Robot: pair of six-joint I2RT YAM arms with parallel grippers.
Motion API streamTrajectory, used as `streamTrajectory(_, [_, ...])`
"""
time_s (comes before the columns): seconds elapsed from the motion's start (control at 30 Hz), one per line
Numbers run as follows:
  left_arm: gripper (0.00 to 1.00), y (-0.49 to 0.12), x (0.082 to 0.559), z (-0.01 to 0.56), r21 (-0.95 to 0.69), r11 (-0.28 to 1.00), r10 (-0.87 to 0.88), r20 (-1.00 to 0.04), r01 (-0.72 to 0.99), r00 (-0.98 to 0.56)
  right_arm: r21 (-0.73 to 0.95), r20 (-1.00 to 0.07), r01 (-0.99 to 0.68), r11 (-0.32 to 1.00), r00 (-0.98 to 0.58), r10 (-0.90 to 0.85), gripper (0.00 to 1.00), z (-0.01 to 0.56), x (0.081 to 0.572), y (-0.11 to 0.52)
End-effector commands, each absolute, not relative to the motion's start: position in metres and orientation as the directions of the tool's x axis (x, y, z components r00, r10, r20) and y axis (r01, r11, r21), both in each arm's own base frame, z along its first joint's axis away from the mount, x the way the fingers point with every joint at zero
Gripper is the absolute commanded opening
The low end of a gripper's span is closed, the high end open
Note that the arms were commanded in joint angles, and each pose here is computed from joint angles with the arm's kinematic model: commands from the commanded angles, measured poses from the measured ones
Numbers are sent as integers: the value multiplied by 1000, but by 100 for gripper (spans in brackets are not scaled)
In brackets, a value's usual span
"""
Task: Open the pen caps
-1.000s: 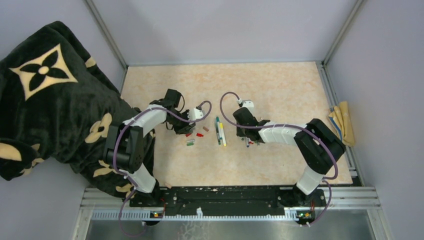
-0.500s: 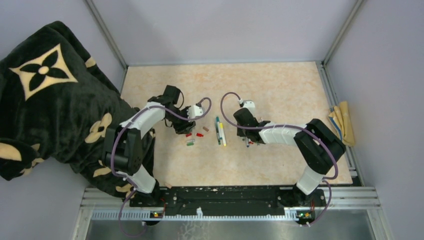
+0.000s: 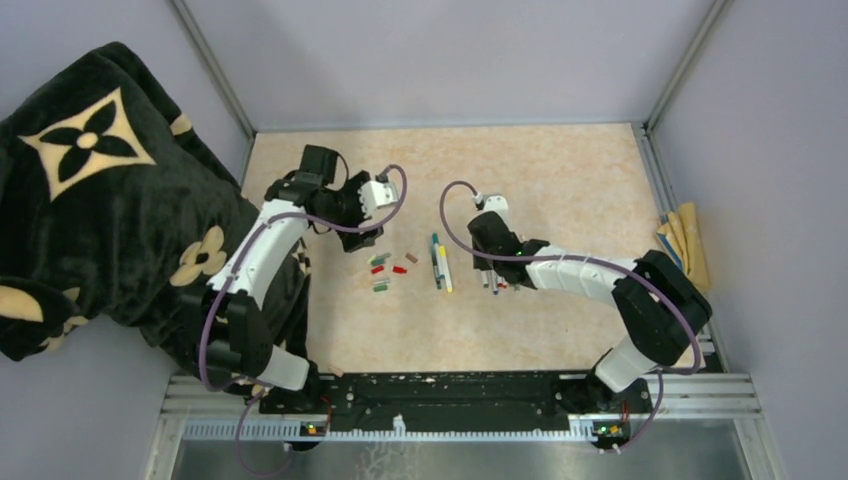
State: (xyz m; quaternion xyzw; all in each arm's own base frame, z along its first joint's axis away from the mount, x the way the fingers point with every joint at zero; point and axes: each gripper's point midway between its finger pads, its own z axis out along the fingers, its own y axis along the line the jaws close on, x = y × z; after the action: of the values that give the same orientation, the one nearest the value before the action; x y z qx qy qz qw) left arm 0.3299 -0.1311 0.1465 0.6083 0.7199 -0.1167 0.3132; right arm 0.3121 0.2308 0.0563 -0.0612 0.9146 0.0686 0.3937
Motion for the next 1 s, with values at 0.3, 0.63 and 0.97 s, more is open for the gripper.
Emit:
streamTrajectory(0.3, [99, -105, 361, 238, 334, 521, 571, -820, 785, -31, 136, -746, -359, 923, -650, -143, 26, 73, 310, 327])
streamTrajectory(0.63, [99, -116, 346, 224, 284, 466, 547, -837, 838, -21, 113, -711, -362, 925, -680, -179, 24, 46, 307, 333])
streamTrajectory(0.97, [99, -118, 336, 207, 238, 438, 554, -831, 867, -51, 57, -692, -342, 938, -691, -210, 23, 27, 304, 318])
